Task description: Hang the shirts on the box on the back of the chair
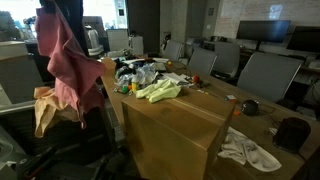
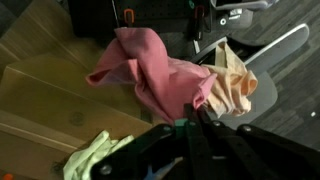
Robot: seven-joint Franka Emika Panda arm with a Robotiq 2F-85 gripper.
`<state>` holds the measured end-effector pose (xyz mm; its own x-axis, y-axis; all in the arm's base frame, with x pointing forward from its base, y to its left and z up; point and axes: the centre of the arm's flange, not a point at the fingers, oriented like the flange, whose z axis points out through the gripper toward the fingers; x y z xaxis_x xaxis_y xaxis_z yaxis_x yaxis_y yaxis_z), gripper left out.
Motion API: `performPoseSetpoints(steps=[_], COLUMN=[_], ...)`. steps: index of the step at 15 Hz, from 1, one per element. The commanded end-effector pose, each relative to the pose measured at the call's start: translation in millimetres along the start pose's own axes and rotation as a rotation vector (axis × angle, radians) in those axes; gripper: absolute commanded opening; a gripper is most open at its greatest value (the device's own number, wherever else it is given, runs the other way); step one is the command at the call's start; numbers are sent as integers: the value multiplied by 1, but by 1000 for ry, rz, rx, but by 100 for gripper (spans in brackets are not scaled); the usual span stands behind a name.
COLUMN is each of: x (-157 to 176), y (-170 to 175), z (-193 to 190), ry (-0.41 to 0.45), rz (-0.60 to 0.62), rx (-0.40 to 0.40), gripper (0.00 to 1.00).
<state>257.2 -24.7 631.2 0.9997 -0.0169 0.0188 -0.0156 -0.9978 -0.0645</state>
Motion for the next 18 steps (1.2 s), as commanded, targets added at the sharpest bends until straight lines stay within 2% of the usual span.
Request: performPoseSetpoints(steps=[1, 11, 18], x=[0, 5, 24], y=[-10, -55, -87], z=[-1, 40, 67], ry=[-103, -396, -502], rz=[-171, -475, -620], rx=[20, -47, -111], gripper=[1, 1, 1])
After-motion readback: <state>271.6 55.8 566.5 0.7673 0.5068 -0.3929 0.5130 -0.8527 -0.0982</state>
